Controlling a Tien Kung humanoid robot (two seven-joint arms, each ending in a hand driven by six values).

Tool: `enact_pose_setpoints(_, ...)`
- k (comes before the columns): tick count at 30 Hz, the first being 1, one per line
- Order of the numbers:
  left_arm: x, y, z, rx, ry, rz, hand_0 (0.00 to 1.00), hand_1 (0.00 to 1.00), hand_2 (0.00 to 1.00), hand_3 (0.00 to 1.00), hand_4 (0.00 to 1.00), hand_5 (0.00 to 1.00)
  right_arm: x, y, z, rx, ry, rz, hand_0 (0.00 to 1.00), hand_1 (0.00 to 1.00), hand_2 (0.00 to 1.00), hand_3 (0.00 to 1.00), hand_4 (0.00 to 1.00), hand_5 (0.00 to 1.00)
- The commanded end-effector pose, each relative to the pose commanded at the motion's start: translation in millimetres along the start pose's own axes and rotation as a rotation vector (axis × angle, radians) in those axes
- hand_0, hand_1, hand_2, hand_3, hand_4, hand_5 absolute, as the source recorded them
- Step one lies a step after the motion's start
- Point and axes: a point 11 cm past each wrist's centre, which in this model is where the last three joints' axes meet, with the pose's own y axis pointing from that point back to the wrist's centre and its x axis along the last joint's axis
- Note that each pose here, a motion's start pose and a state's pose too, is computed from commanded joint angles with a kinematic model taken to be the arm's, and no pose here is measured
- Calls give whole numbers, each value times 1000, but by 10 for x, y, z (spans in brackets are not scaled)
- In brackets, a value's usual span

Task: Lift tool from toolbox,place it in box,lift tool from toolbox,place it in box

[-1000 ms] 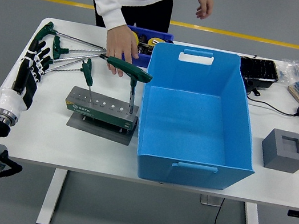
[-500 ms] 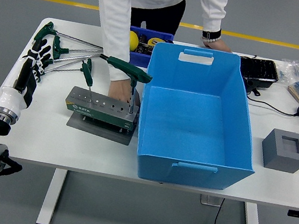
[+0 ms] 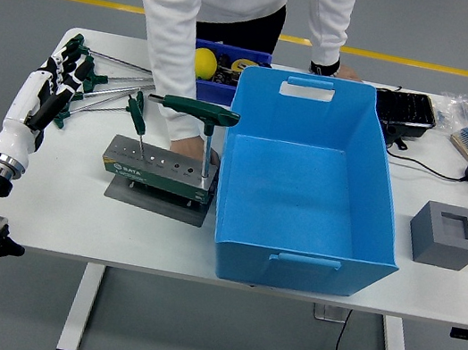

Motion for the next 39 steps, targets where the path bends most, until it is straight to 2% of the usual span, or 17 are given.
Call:
enact_pose_setpoints(1, 0, -19, 55, -16, -44, -10, 998, 998, 998, 998, 998, 763, 0, 0, -3, 0, 0, 0, 693, 668, 728, 553, 787, 691)
enact_pose_setpoints(2, -7, -43, 130, -36, -98, -23, 998, 998, 998, 998, 998, 580, 1, 0, -8, 1, -1, 0, 693, 668, 728, 553, 787, 691)
enact_pose_setpoints(7, -138, -155, 487, -123, -344, -94, 998, 998, 998, 998, 998, 580, 0, 1, -22, 4, 0, 0, 693, 668, 728, 553, 787, 691)
enact_pose_setpoints(8, -180, -171, 553, -139, -395, -108, 998, 998, 998, 998, 998, 445, 0, 1, -26, 4, 0, 1, 693, 668, 728, 553, 786, 691)
enact_pose_setpoints(13, -498, -209, 924, -260, -642, -202, 998, 998, 998, 998, 998, 445, -3, 2, -44, 7, 0, 1, 693, 668, 728, 553, 786, 691)
enact_pose_setpoints(14, -561, -226, 972, -277, -702, -221, 998, 998, 998, 998, 998, 403, -4, 3, -48, 7, 0, 1, 693, 668, 728, 552, 787, 691)
enact_pose_setpoints(16, -649, -272, 1017, -284, -780, -257, 998, 998, 998, 998, 998, 403, -5, 3, -54, 8, -1, 1, 693, 668, 728, 552, 787, 691)
enact_pose_setpoints(19, -748, -319, 1059, -282, -828, -311, 998, 998, 998, 998, 998, 403, -5, 4, -62, 9, -3, 1, 693, 668, 728, 552, 787, 691)
enact_pose_setpoints(25, -998, -340, 1138, -324, -854, -414, 998, 998, 998, 998, 998, 383, -4, 4, -72, 10, 0, 1, 693, 668, 728, 552, 786, 691)
enact_pose_setpoints(26, -1028, -342, 1141, -327, -858, -422, 998, 998, 998, 944, 998, 401, -4, 4, -72, 10, 1, 1, 695, 669, 728, 552, 786, 691)
enact_pose_setpoints(31, -1140, -393, 1121, -322, -900, -441, 998, 998, 998, 944, 998, 401, -4, 5, -78, 10, 4, 1, 695, 669, 728, 552, 786, 691)
enact_pose_setpoints(32, -1158, -403, 1116, -322, -912, -445, 957, 962, 992, 833, 998, 456, -3, 4, -79, 10, 3, 1, 694, 669, 728, 552, 786, 690)
enact_pose_setpoints(37, -1254, -445, 1078, -324, -965, -467, 957, 962, 992, 833, 998, 456, -1, 5, -83, 11, 2, 1, 694, 669, 728, 552, 786, 690)
enact_pose_setpoints(38, -1272, -455, 1068, -324, -973, -471, 850, 774, 806, 753, 998, 503, -2, 5, -84, 11, 2, 1, 693, 669, 728, 552, 786, 691)
enact_pose_setpoints(39, -1288, -466, 1059, -324, -981, -473, 850, 774, 806, 753, 998, 503, -1, 5, -85, 11, 3, 1, 693, 669, 728, 552, 786, 691)
